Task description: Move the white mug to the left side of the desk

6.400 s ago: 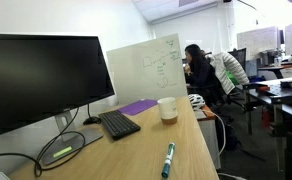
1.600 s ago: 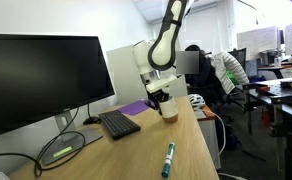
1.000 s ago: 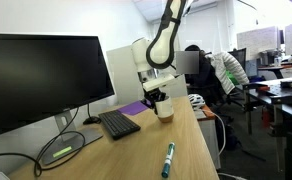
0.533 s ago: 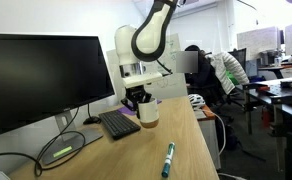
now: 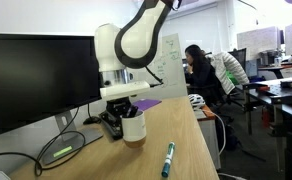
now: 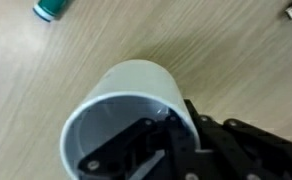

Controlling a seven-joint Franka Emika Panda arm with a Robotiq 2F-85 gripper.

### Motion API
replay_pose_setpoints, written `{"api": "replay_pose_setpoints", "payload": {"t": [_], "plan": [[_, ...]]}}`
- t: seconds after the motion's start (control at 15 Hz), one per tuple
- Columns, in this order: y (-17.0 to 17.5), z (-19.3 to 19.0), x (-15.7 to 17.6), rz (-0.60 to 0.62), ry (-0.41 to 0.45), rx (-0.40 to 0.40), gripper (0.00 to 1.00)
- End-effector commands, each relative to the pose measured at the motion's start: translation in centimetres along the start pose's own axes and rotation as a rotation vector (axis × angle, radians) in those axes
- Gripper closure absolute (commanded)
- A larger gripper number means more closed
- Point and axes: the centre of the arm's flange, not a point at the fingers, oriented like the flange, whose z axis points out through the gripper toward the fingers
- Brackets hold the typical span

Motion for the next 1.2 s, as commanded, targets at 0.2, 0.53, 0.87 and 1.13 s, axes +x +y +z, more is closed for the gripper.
{"api": "replay_pose_setpoints", "payload": {"t": [0.2,0.53,0.87,1.13], "plan": [[-2.5,2.9,0.9,0.092,-0.023,-0.076,0.98],[-1.8,1.9,0.8,0.08,-0.014,-0.063,0.51],[-1.2,-2.6,2.0,0.084,-0.012,-0.039,0.14],[-0.8,-7.8,3.5,0.051,-0.054,0.039,0.0]]}}
